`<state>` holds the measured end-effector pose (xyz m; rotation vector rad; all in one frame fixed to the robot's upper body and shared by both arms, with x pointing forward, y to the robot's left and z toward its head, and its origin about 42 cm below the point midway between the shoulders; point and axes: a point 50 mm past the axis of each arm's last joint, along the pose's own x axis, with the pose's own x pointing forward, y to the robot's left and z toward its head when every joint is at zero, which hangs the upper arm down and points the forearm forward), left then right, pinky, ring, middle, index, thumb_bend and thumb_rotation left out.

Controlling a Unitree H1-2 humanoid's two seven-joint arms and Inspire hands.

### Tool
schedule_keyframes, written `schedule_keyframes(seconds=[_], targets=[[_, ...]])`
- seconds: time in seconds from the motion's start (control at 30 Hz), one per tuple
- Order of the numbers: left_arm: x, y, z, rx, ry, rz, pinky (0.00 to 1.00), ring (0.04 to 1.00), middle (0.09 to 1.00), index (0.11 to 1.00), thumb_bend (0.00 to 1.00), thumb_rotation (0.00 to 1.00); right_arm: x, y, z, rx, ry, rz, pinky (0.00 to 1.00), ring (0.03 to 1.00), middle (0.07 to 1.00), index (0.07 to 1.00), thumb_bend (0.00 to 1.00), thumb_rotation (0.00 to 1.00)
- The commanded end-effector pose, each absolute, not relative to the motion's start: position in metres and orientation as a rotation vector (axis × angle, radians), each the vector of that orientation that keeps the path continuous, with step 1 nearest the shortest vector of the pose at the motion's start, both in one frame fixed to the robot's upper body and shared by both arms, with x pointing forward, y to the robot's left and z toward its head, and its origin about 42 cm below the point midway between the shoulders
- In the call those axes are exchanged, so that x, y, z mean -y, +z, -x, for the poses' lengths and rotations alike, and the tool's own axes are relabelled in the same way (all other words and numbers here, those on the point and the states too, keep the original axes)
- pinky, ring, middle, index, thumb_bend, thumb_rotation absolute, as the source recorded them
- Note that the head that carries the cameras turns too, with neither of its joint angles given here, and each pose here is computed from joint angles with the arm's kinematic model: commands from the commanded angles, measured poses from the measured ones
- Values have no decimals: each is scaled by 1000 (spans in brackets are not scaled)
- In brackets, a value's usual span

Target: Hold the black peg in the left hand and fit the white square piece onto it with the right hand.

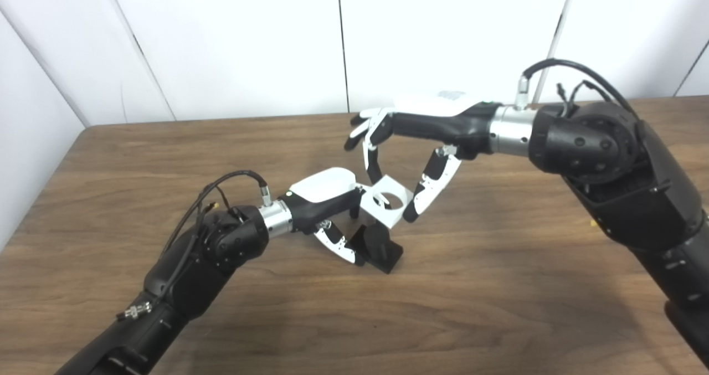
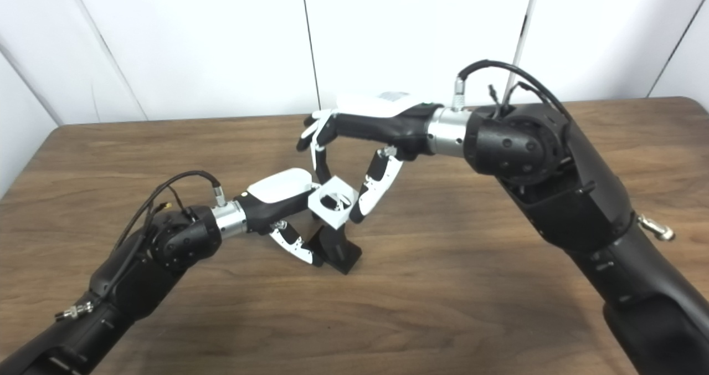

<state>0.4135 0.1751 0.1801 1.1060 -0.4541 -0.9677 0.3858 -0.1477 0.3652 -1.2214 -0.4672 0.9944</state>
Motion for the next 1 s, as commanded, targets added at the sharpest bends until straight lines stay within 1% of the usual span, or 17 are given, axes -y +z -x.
schedule_keyframes(seconds=[0.0,0.2,0.4,0.57,0.7,0.87,0.97], targets=[[-165,158,-400,388,-1061,-1125,616,749,766,490,520,76,142,387,-390,513,972,1243,921,949,842,477,523,139],[-164,159,-400,389,-1062,-1139,622,757,768,491,520,77,136,373,-397,501,1014,1236,894,934,836,478,522,139],[-163,161,-400,394,-1063,-1146,618,754,768,491,520,77,133,362,-403,480,1032,1216,898,927,836,478,521,139],[-163,161,-400,389,-1063,-1145,617,755,769,491,520,77,130,354,-410,446,1011,1201,905,931,838,478,521,140],[-162,161,-400,382,-1063,-1146,613,754,770,491,520,77,129,347,-415,426,991,1183,885,928,836,478,521,139],[-162,161,-401,379,-1061,-1139,629,758,767,491,520,76,127,338,-421,398,980,1153,906,933,836,478,521,138],[-162,161,-401,382,-1065,-1142,618,755,768,491,520,76,127,333,-423,392,980,1148,906,931,835,478,521,139]])
